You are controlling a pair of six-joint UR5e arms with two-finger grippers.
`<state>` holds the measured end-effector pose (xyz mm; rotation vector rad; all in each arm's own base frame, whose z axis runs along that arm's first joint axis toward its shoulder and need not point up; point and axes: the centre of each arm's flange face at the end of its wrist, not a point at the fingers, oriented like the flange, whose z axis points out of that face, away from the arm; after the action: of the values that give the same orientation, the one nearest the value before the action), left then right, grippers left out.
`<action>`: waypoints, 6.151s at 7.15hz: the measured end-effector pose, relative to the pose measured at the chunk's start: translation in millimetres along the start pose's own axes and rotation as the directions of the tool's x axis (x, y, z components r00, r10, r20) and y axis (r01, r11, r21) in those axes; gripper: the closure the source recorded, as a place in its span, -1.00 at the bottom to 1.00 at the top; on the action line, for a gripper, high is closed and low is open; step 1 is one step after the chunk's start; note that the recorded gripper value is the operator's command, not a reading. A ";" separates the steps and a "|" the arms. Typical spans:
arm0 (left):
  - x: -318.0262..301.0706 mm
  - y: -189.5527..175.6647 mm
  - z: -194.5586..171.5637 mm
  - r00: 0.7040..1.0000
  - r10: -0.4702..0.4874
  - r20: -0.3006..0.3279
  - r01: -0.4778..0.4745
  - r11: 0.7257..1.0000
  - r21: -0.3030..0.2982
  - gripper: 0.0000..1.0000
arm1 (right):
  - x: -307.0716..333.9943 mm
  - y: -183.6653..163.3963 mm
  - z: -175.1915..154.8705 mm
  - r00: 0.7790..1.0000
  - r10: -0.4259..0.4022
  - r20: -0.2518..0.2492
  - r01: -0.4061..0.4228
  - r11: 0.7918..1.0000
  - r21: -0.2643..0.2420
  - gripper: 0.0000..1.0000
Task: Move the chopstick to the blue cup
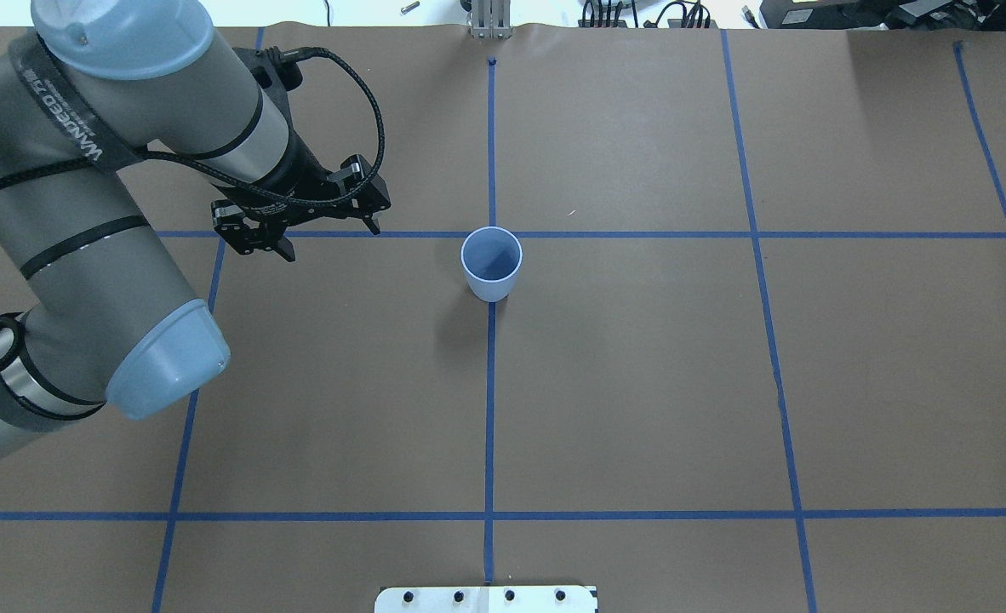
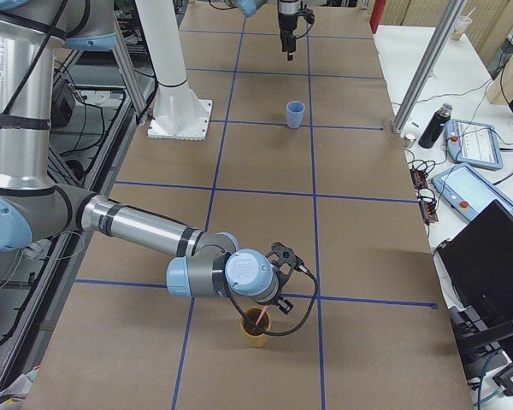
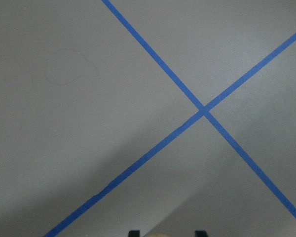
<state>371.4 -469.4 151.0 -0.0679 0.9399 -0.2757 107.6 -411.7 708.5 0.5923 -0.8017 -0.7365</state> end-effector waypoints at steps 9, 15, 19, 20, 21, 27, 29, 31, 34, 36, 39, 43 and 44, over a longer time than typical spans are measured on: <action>2.3 2.4 -4.7 1.000 0.003 -0.010 -0.003 1.000 0.002 -0.96 | -0.1 -9.2 -17.3 0.998 0.045 0.034 -0.048 0.995 0.093 1.00; 3.6 3.5 -4.8 1.000 -0.004 -0.012 0.004 1.000 -0.002 -0.96 | -0.6 -6.2 -81.0 0.993 0.108 -0.054 -0.096 0.977 0.192 1.00; 3.2 2.9 -1.7 1.000 -0.006 -0.008 0.005 1.000 -0.005 -0.96 | -18.5 -47.2 -133.3 0.972 0.225 -0.067 -0.198 0.939 0.282 1.00; 3.3 2.8 -1.4 1.000 -0.005 -0.009 0.005 1.000 -0.005 -0.96 | -21.4 -68.7 -139.7 0.966 0.251 -0.055 -0.225 0.929 0.292 1.00; 3.0 2.8 -1.4 1.000 -0.003 -0.009 0.003 1.000 -0.005 -0.96 | -21.2 -96.8 -144.3 0.961 0.276 -0.034 -0.254 0.920 0.300 1.00; -18.9 -36.9 -29.1 0.999 0.052 -0.007 -0.051 0.997 0.061 -0.96 | -71.6 -371.5 -112.8 0.742 0.635 0.216 -0.669 0.719 0.189 1.00; -58.3 -74.4 -42.8 0.993 0.116 0.032 -0.119 0.988 0.099 -0.96 | -119.5 -463.8 -81.8 0.648 0.721 0.245 -0.759 0.638 0.129 1.00; -121.6 -110.1 -49.6 0.982 0.171 0.080 -0.178 0.980 0.093 -0.96 | -185.3 -542.8 -51.6 0.619 0.755 0.218 -0.783 0.614 0.098 1.00; -241.4 -155.5 -67.9 0.947 0.292 0.134 -0.301 0.952 0.051 -0.96 | -292.2 -632.1 -9.5 0.650 0.740 0.171 -0.760 0.635 0.138 1.00; -284.1 -172.5 -75.5 0.935 0.320 0.153 -0.329 0.943 0.039 -0.96 | -345.3 -661.1 26.5 0.687 0.717 0.120 -0.725 0.664 0.180 1.00; -294.8 -176.9 -74.4 0.935 0.318 0.157 -0.327 0.945 0.032 -0.96 | -368.6 -696.8 38.7 0.701 0.703 0.115 -0.711 0.678 0.186 1.00; -301.9 -182.4 -75.5 0.939 0.304 0.163 -0.313 0.949 0.033 -0.96 | -400.9 -727.9 71.5 0.717 0.692 0.085 -0.694 0.696 0.186 1.00; -303.5 -183.8 -74.5 0.940 0.300 0.164 -0.309 0.950 0.031 -0.96 | -409.8 -726.5 82.7 0.722 0.688 0.073 -0.687 0.702 0.185 1.00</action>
<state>104.8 -561.9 378.5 0.1074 0.7713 -0.0083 -412.0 -553.4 66.3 0.4165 -1.0185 0.0481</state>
